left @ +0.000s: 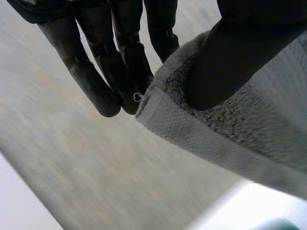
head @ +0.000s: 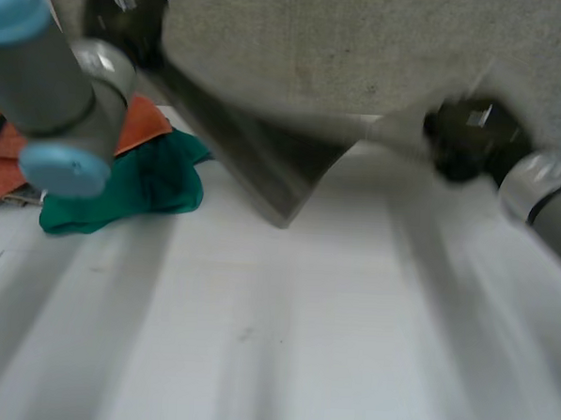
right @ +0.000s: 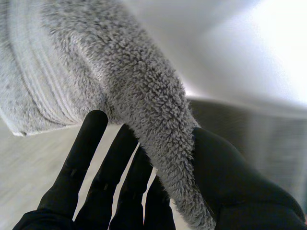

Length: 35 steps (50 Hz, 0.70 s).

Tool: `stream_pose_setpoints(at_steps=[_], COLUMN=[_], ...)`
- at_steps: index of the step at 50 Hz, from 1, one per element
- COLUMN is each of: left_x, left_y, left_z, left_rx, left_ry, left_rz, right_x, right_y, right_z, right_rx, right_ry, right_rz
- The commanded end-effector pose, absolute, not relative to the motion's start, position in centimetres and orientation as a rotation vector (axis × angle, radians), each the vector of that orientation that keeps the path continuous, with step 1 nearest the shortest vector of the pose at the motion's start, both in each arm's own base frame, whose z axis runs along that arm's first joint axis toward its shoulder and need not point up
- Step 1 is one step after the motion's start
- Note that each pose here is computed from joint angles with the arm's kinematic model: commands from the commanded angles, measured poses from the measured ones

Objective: Fold the laundry.

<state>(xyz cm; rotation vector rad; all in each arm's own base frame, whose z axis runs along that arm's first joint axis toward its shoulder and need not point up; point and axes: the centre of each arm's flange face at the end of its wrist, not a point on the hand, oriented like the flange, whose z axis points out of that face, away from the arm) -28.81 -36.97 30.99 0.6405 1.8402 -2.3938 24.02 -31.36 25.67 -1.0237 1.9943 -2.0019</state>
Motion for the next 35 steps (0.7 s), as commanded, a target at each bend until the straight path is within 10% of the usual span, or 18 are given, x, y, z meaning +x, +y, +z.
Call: stream_pose_setpoints(at_steps=[1, 19, 35], left_x=[-29.5, -28.1, -27.1], left_y=[-35.7, -30.7, -28.7], left_z=[21.8, 23.7, 23.8], left_rx=[0.842, 0.936, 0.973], left_ry=[2.083, 2.132, 2.135], left_rz=[-2.149, -2.113, -2.087], right_x=[24.5, 22.3, 21.8], right_y=[-29.9, -30.7, -37.9], right_z=[15.9, 23.0, 19.1], right_rx=[-1.161, -1.365, -1.826], right_ry=[2.188, 2.199, 2.196], right_rz=[-1.676, -1.733, -1.670])
